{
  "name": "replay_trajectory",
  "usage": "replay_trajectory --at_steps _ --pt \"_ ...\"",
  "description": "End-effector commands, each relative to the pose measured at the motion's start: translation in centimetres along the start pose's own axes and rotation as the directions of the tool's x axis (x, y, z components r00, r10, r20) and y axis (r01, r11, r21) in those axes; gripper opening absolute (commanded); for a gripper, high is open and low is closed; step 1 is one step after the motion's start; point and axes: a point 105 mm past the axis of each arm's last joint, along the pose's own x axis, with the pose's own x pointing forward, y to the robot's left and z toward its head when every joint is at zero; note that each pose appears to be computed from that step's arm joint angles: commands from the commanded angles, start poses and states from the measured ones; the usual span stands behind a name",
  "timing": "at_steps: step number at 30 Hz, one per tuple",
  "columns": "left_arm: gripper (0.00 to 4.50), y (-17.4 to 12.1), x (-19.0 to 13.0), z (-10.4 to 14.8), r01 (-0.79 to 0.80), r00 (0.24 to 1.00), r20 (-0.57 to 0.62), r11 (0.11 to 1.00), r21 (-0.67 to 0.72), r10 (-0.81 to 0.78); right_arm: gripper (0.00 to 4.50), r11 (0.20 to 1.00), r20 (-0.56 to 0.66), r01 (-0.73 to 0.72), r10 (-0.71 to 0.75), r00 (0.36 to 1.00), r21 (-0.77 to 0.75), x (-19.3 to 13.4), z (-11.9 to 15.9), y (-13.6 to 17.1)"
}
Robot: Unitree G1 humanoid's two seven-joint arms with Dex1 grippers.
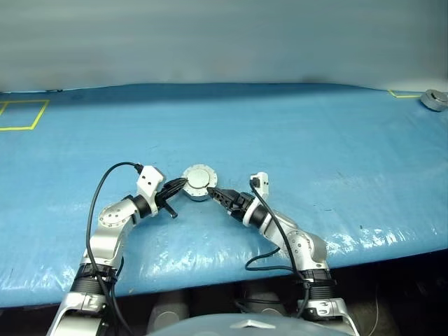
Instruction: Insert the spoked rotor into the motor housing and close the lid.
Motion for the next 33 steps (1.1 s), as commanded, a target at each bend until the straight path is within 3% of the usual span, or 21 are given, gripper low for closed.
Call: replay_trajectory --at_steps 1,10,13,19,21,33 --pt "0.00 -0.5 0.1 -1.1 0.021 0.999 -0.047 1.000 -0.015 -0.022 4.45 0.999 -0.040 -0.046 0.046 0.998 0.001 1.0 -0.7 1.0" --pt "0.00 -0.6 0.2 -1.3 0.023 0.999 -0.049 1.000 -0.017 -0.024 4.45 0.996 -0.017 -0.084 0.084 0.996 0.015 1.7 -0.1 1.5" --pt "0.00 -0.7 0.2 -1.4 0.024 0.998 -0.050 1.000 -0.018 -0.025 3.81 0.995 0.024 -0.094 0.093 0.995 0.039 1.4 0.3 1.5" --pt "0.00 -0.6 0.1 -1.4 0.019 0.998 -0.054 1.000 -0.016 -0.020 1.78 0.996 0.009 -0.087 0.086 0.996 0.016 1.2 -0.1 1.3" --pt "0.00 -0.5 0.1 -1.4 0.018 0.998 -0.056 1.000 -0.014 -0.019 1.28 0.996 0.002 -0.085 0.085 0.996 0.008 1.3 -0.3 1.4" --pt "0.00 -0.4 -0.4 -1.6 0.018 0.998 -0.068 1.000 -0.010 -0.019 1.20 0.998 0.003 -0.068 0.068 0.998 0.015 1.2 -0.7 1.0"
